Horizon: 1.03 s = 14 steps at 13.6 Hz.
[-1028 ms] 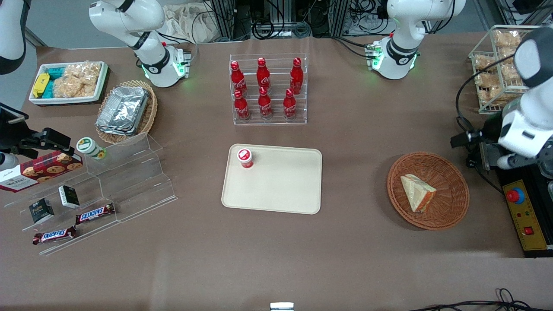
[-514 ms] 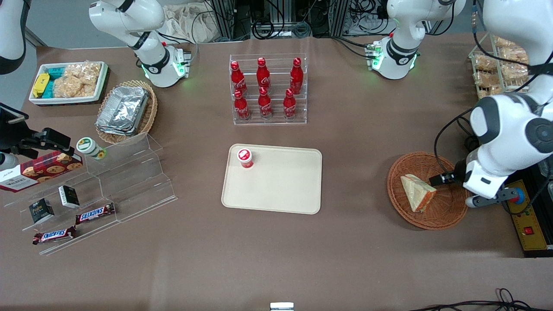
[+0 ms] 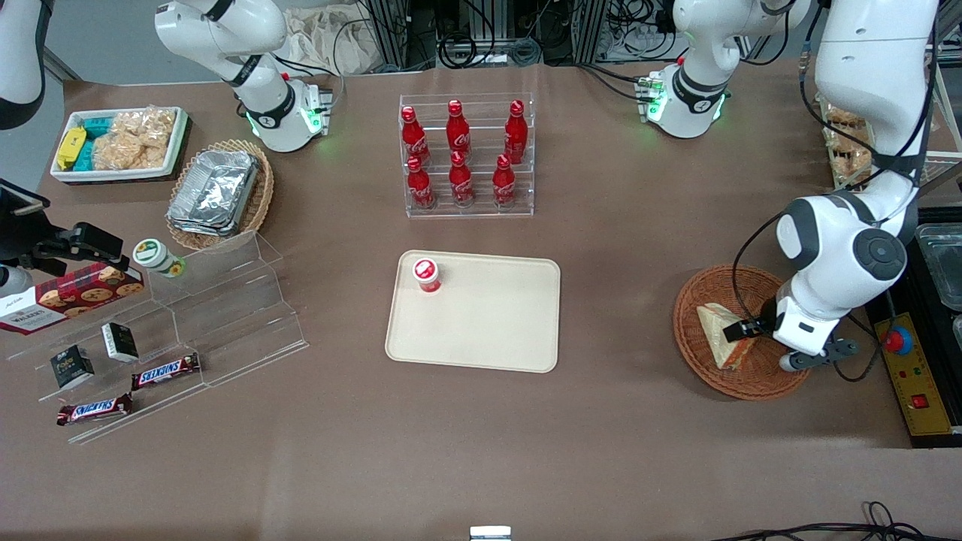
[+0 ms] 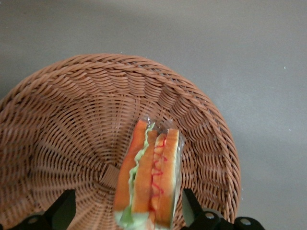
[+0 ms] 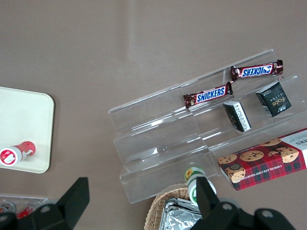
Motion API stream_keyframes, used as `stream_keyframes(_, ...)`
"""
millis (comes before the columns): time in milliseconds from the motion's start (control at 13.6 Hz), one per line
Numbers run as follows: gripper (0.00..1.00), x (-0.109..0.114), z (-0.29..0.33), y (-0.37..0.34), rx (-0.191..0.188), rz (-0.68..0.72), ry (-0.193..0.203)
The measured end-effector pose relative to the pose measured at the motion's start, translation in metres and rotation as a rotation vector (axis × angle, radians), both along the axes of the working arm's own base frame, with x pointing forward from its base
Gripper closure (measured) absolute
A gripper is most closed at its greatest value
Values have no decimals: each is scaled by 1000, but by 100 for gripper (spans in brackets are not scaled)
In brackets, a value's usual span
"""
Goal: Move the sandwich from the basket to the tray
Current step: 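Lower the left gripper and grasp the wrapped sandwich in the basket, then lift the sandwich out of the basket with the left gripper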
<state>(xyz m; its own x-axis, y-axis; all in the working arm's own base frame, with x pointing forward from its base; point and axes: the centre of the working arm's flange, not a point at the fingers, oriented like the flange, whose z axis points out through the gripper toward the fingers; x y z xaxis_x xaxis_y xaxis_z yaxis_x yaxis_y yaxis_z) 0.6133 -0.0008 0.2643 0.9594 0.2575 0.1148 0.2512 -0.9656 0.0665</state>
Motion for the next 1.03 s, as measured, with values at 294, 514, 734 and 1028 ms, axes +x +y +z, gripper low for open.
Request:
stream_keyframes(294, 19, -5, -25, -7, -7, 3, -35)
stream_keyframes(514, 51, -4, -22, -10, -12, 5, -44)
stream_keyframes(734, 73, 2, -5, -10, -14, 3, -56)
stream_keyframes(1028, 79, 11, 99, -15, -2, -54, 103)
